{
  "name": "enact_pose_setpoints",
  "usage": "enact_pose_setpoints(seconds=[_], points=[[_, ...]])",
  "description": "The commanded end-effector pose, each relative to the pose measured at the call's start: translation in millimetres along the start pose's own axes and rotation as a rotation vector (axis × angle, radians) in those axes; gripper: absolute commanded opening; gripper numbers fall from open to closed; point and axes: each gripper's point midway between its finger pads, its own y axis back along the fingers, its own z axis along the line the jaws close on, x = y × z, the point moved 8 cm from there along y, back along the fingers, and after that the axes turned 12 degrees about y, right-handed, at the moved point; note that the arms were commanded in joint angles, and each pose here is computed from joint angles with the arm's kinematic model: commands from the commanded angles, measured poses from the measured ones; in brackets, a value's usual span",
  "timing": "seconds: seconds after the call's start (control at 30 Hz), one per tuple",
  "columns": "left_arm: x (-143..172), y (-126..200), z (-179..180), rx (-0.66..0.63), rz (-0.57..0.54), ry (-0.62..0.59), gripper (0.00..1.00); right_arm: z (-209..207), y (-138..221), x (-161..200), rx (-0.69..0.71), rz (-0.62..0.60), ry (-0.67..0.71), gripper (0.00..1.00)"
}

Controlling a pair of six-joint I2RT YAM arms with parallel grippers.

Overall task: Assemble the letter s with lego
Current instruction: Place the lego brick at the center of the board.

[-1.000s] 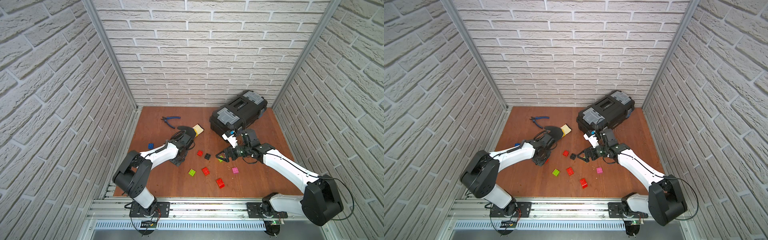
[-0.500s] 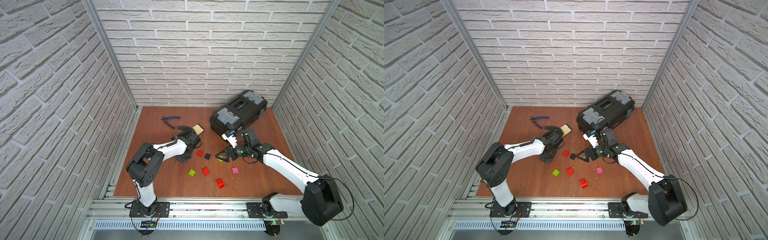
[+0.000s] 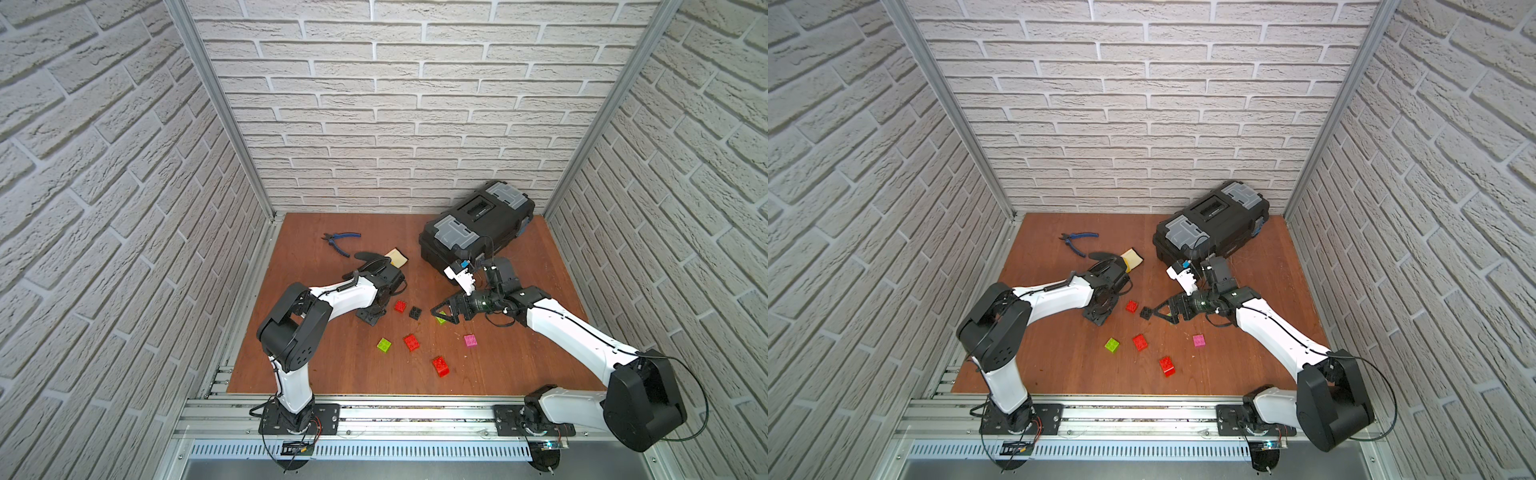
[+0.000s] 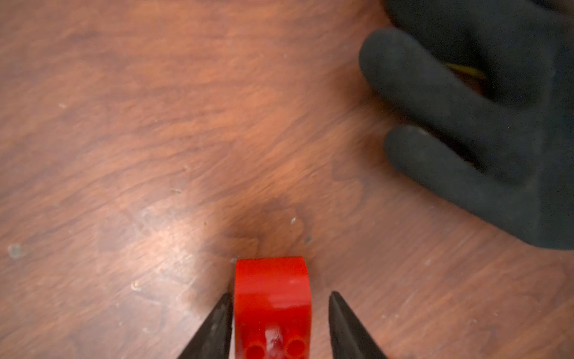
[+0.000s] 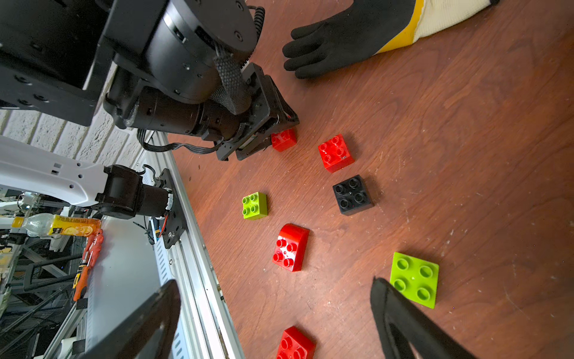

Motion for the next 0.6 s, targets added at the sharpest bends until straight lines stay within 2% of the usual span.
enact_pose_setpoints(seconds=[0.0, 0.57], points=[[6.4, 7.7, -4.2, 0.024, 0.025, 0.002, 0.52, 1.3, 4.0, -2.5, 0.001, -0.030, 0.036, 0.96], [15.7, 9.2, -16.1, 0.070, 0.074, -0.030, 0.55, 1.4, 4.6, -2.0, 0.000, -0.023, 0.033, 0.96]])
